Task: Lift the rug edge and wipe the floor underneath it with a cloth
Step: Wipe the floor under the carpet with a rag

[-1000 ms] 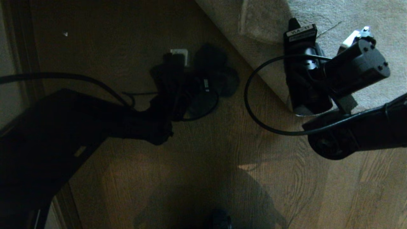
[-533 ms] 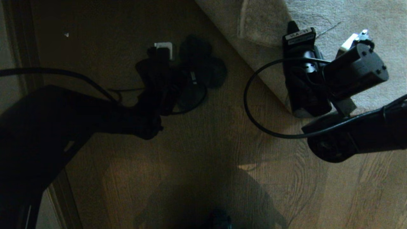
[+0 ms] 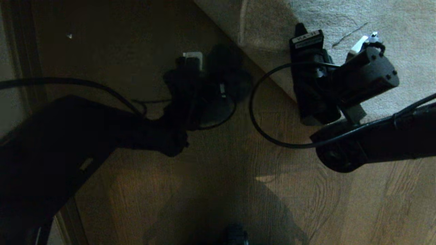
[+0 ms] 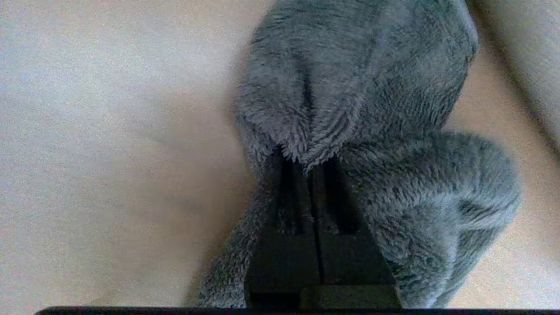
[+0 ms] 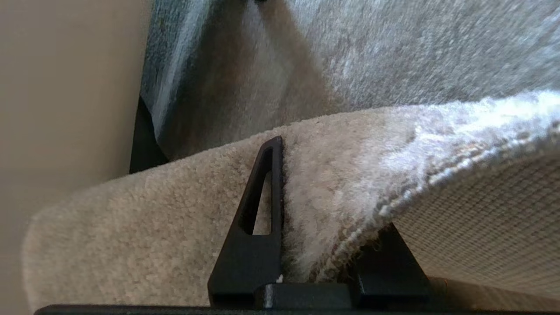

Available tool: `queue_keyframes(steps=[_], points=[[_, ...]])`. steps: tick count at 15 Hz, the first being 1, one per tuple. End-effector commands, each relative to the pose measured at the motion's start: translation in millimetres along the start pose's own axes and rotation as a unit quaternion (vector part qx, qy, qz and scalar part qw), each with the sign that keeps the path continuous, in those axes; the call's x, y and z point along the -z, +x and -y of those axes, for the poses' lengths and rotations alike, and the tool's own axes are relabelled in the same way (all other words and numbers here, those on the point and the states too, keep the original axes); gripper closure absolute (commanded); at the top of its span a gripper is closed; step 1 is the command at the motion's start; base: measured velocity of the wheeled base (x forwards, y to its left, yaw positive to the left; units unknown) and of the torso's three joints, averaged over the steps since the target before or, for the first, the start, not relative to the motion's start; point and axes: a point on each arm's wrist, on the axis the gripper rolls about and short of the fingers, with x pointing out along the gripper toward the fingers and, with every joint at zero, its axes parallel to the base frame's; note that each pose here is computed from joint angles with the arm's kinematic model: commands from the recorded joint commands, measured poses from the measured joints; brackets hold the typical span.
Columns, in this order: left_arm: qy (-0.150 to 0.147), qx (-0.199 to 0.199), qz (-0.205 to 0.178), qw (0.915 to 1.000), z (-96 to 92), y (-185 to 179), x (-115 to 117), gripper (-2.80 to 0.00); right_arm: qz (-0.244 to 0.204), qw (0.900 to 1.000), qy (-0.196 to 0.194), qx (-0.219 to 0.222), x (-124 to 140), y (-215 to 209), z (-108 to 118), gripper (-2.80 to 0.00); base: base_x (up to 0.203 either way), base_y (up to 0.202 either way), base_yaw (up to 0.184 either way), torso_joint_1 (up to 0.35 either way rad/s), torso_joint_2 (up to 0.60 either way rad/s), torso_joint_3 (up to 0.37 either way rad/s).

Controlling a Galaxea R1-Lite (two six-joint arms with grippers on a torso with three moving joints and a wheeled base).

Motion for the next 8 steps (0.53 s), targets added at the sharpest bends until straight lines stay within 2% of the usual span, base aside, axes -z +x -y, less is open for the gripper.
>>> queue_keyframes(steps=[1, 4, 6, 8], points=[[-0.003, 0.017, 0.002, 0.9998, 12.9, -2.1, 4.8, 0.0, -0.001, 1.0, 0.007, -0.005, 5.3, 0.3, -0.4, 0.0, 0.0, 0.0, 0.0, 0.0, 0.0, 0.0], [0.01, 0.036, -0.005, 0.9993, 20.7, -7.2, 7.1, 0.0, -0.01, 1.0, 0.009, -0.006, 9.6, -3.6, -3.4, 0.0, 0.0, 0.0, 0.0, 0.0, 0.0, 0.0], [0.021, 0.083, -0.007, 0.9963, 36.1, -15.6, 8.6, 0.0, -0.014, 1.0, 0.012, -0.008, 12.9, -5.4, -5.4, 0.0, 0.0, 0.0, 0.0, 0.0, 0.0, 0.0], [0.024, 0.107, -0.004, 0.9939, 54.9, -22.7, 8.8, 0.0, -0.017, 1.0, 0.008, -0.009, 15.8, -7.1, -5.7, 0.0, 0.0, 0.0, 0.0, 0.0, 0.0, 0.0]])
